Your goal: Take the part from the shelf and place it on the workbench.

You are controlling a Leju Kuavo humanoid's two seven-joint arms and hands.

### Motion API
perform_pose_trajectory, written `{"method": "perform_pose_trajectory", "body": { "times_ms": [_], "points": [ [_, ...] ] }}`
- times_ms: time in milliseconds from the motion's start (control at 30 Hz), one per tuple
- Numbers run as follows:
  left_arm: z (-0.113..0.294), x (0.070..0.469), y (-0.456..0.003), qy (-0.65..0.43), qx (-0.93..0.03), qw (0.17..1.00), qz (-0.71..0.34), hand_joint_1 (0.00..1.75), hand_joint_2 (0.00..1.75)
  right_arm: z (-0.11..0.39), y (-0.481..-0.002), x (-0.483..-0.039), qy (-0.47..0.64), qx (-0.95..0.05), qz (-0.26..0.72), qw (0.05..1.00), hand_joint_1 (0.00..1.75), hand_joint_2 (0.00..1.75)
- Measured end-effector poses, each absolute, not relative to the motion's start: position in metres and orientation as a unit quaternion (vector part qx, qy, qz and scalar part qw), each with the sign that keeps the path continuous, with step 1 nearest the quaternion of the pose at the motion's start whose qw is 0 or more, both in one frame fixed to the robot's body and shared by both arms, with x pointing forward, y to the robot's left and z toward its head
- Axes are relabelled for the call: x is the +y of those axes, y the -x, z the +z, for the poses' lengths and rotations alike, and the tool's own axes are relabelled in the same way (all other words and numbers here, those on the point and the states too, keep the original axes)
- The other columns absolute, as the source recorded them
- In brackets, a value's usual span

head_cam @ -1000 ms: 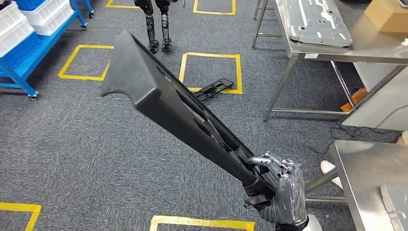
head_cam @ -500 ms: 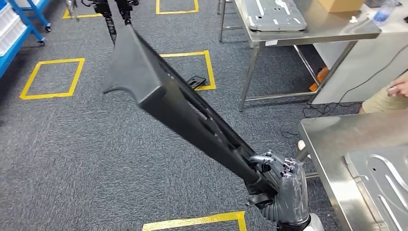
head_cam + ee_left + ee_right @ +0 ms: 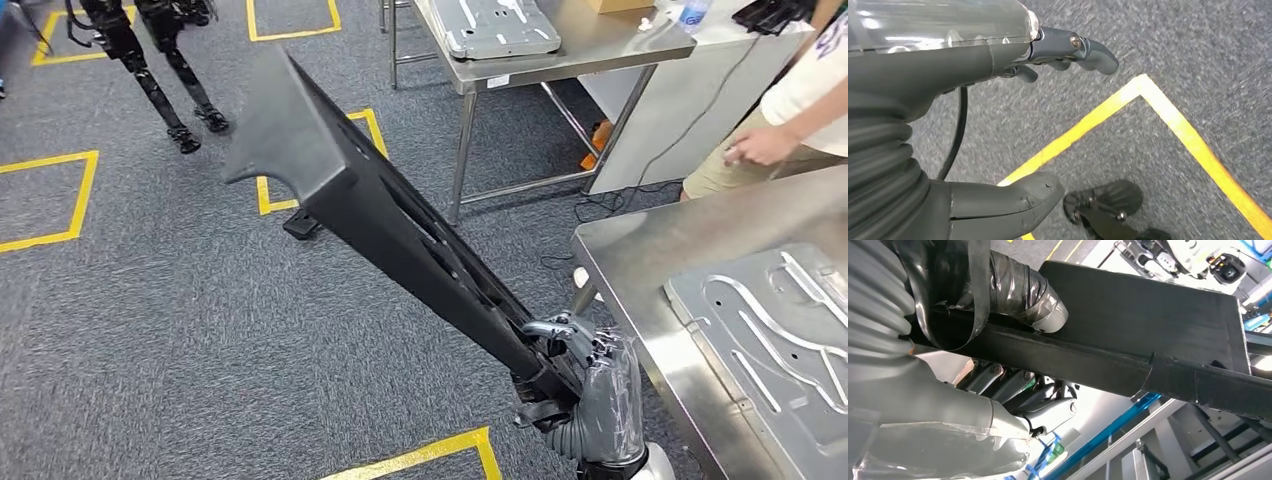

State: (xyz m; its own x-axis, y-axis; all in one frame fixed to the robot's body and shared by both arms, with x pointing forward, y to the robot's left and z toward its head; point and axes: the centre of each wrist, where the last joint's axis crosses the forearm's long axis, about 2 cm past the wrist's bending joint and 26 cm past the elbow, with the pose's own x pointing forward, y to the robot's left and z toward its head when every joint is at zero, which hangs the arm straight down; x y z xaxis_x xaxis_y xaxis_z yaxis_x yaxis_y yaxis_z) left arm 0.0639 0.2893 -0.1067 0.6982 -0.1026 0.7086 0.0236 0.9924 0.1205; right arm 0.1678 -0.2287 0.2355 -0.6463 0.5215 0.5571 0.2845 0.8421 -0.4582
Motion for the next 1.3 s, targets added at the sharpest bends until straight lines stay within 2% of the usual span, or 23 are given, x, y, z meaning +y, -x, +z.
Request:
{"method": "perform_pose_trajectory", "body": {
  "times_ms": [1300],
  "points": [
    [-0.1063,0.2894,-0.0622,-0.051,-0.372,0.926,-0.035,0.0,1.75,0.2369,-0.1712,-0.2359,0.255,-0.882,0.17,0.359,1.75,1.75]
  ]
}}
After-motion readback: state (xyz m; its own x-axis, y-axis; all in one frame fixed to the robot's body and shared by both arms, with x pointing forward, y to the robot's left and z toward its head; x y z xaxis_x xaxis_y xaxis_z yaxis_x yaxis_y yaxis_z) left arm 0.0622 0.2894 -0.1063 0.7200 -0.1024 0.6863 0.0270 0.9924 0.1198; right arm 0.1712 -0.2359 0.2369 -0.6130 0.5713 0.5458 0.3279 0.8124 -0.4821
